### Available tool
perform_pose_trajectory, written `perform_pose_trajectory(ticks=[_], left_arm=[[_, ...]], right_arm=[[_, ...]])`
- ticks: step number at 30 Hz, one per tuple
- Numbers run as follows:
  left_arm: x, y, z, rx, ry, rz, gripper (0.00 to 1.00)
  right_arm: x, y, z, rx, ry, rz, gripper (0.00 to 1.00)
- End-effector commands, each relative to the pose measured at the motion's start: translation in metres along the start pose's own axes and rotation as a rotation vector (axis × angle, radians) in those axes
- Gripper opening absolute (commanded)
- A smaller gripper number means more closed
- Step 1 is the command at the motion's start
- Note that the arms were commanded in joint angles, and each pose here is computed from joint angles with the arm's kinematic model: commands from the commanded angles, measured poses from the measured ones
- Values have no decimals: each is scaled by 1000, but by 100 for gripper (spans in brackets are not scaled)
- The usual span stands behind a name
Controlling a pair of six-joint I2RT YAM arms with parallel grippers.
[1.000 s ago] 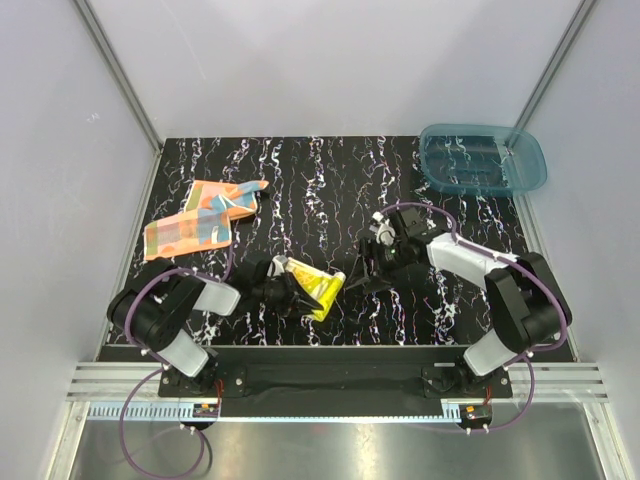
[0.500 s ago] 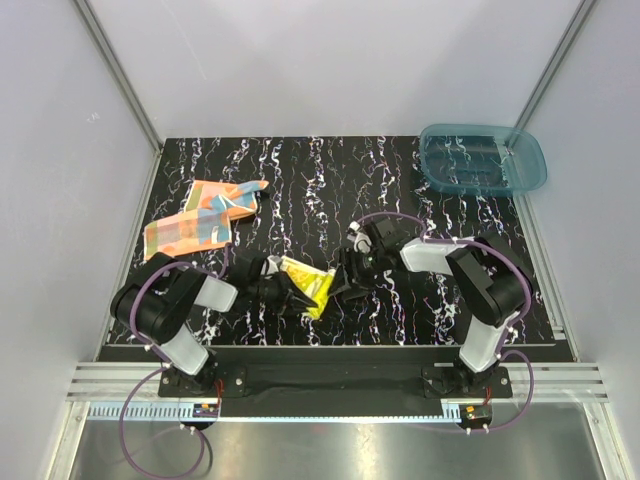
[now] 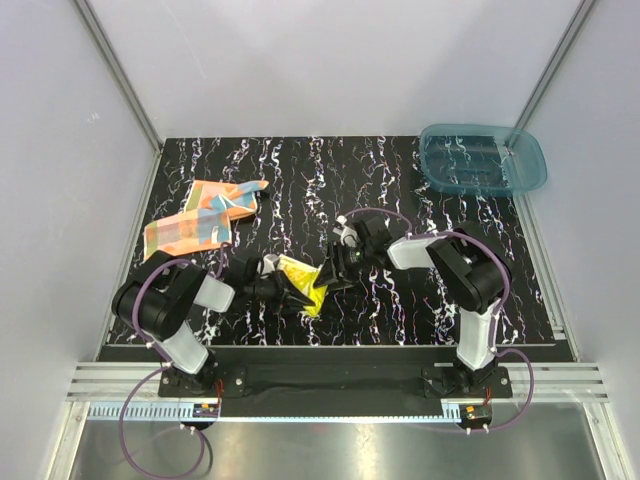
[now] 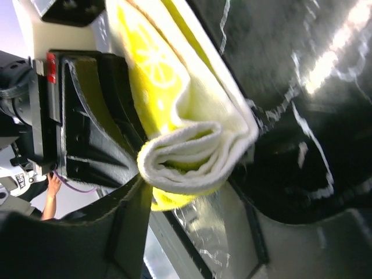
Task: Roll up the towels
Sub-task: Roll the towel
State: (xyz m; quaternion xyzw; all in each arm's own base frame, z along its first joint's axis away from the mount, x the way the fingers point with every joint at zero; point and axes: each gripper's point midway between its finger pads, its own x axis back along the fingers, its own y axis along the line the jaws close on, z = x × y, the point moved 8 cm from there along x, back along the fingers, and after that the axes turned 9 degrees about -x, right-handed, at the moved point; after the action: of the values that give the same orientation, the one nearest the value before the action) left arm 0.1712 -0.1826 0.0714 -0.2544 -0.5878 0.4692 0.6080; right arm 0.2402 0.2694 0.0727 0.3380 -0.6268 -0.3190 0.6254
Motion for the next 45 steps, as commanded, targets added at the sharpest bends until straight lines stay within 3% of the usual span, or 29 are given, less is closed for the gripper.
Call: perform_pose_trajectory(ticks=[1, 5, 8, 11, 13, 18, 22, 25, 31, 32, 38, 45], left_arm=[[3, 15, 9, 99, 51, -28, 16], [3, 14, 9, 88, 60, -12, 17], [4, 13, 9, 78, 61, -6, 22], [6, 15, 10, 47, 51, -66, 38], [6, 11, 2, 5, 10, -130, 48], [21, 4, 0, -102, -48, -325, 52], [44, -14, -3, -258, -213, -622, 52], [53, -50, 0, -442, -347, -717, 52], [36, -117, 31, -816, -447, -670, 52], [28, -119, 40, -879, -421, -659, 52], [-13, -117, 56, -1021, -392, -672, 49], [-46, -96, 59, -1065, -391, -756, 48]], right_arm=[[-21, -23, -2, 4, -47, 78, 55], [-30, -26, -2, -3, -41, 73, 46], [-33, -25, -3, -7, -45, 76, 33], [-32, -24, -6, -7, -58, 97, 20], [-29, -25, -6, -25, -63, 149, 19], [-15, -20, -8, -14, -85, 269, 18], [2, -11, -3, -14, -100, 364, 18], [8, -4, 0, -4, -100, 412, 18], [11, 11, 7, 20, -64, 489, 19], [11, 17, 5, 28, -67, 485, 19], [9, 16, 6, 20, -40, 534, 19], [7, 14, 6, 12, -27, 545, 20]])
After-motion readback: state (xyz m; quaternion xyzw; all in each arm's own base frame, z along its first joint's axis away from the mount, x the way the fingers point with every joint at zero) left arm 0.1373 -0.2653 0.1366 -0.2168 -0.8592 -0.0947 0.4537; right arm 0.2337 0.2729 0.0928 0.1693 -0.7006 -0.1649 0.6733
